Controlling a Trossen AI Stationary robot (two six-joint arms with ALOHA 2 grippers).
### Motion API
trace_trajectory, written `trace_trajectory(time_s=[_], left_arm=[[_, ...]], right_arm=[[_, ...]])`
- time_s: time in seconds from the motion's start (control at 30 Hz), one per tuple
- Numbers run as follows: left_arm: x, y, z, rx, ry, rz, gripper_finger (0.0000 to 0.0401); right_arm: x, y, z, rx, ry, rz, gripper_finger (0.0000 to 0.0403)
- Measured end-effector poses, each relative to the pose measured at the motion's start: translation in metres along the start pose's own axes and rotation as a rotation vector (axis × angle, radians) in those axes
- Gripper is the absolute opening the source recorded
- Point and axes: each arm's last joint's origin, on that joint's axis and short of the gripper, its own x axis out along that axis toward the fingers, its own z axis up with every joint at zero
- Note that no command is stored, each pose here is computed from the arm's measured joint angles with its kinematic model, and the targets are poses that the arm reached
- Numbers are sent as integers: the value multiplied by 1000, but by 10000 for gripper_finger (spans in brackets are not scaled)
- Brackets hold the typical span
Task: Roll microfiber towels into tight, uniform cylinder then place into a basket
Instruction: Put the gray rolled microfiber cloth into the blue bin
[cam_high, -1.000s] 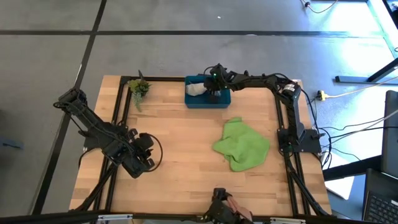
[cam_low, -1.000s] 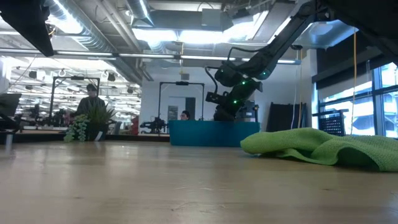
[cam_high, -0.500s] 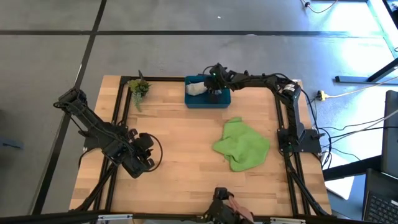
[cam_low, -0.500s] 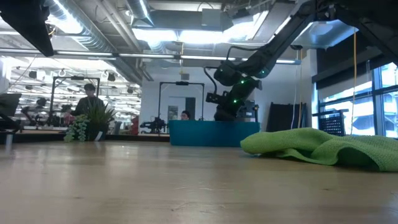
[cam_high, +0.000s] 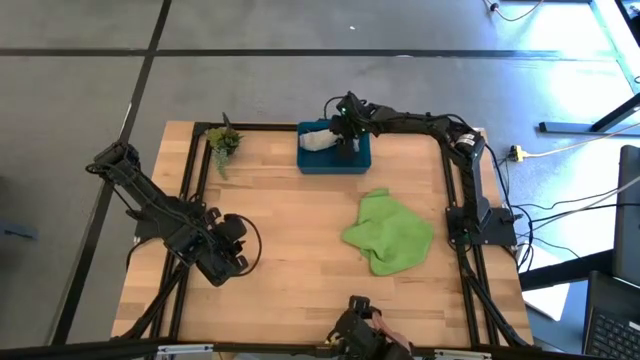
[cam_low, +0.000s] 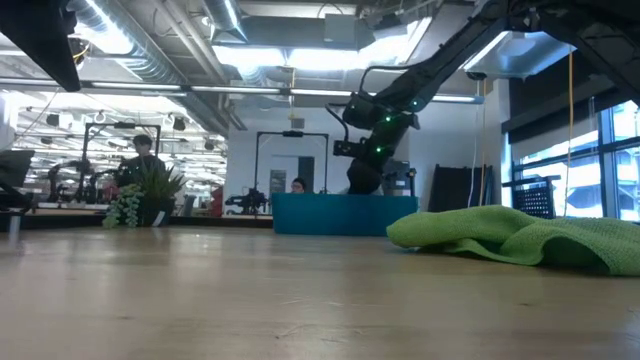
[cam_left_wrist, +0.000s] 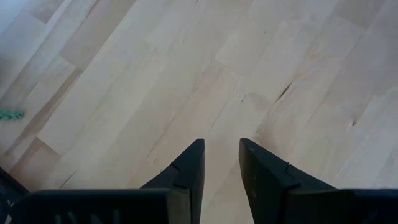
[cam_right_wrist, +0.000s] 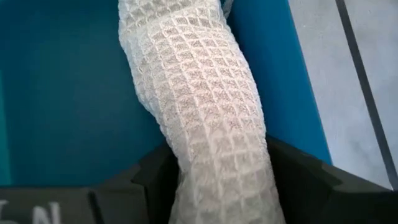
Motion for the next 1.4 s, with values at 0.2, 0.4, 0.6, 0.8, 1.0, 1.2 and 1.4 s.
trace_trajectory(time_s=[0.2,0.4,0.6,0.8,1.0,1.2,1.4], left_arm=[[0,0,0,-3,-1,-4,90],[0,0,0,-3,-1,-4,90],[0,0,0,-2,-1,-4,90],[0,0,0,-17,-1,-4,90],[0,0,0,-25,0,-5,90],[0,0,0,-25,0,-4,90],[0,0,0,-25,1,-5,90]], right_arm=[[7,2,-6,4,-12,2,222],[15,6,-15,-1,-36,-45,222],[17,7,-19,0,-16,-67,222],[15,4,-14,4,-27,-77,222],[13,1,-13,-19,0,-145,222],[13,7,-13,-1,-49,7,222],[12,8,-12,-41,53,-183,222]])
